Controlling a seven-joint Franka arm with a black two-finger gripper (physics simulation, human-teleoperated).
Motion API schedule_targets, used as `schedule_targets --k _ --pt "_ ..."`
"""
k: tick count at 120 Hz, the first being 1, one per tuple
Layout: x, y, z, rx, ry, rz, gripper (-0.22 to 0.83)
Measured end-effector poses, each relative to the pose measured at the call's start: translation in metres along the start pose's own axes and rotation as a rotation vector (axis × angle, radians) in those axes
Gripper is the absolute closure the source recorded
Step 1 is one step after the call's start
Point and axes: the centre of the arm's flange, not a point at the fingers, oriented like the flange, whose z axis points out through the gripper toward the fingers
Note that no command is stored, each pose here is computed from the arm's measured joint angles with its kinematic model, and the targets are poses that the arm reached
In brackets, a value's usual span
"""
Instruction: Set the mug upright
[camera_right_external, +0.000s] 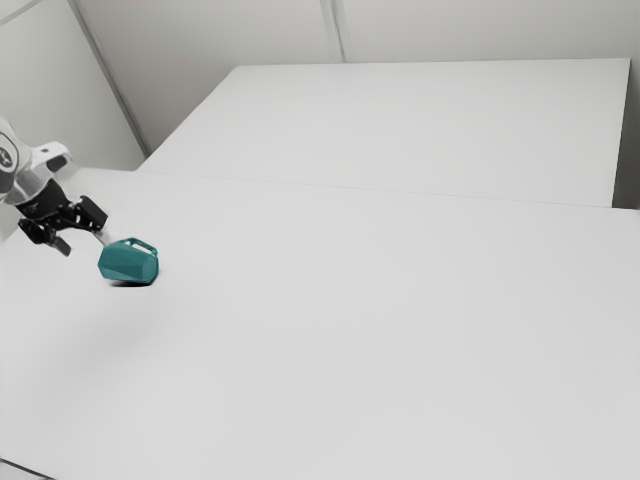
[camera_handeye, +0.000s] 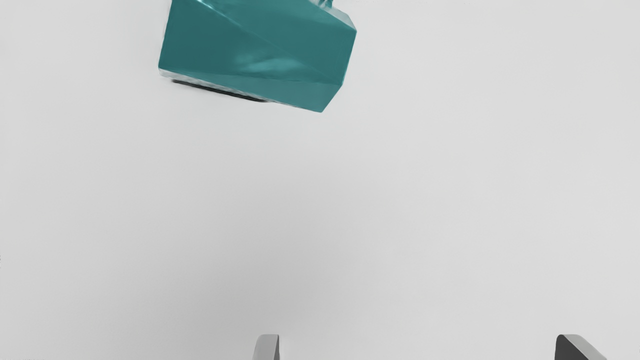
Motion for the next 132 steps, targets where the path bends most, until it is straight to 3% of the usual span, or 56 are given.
schedule_targets --k 9,21,40,61,77,100,132 --pt "-0.016 -0.044 0.006 -0.067 0.061 -0.055 0.0" --pt "-0.023 -0.08 0.019 -0.106 0.108 -0.037 0.0" --pt "-0.004 -0.13 0.042 -0.148 0.169 0.051 0.0" --pt "0.037 -0.107 0.076 -0.208 0.18 0.31 0.0" --pt "0.044 -0.1 0.09 -0.215 0.198 0.456 0.0" --pt "0.02 -0.146 0.098 -0.171 0.231 0.519 0.0" --pt "0.04 -0.163 0.126 -0.163 0.296 0.618 0.0"
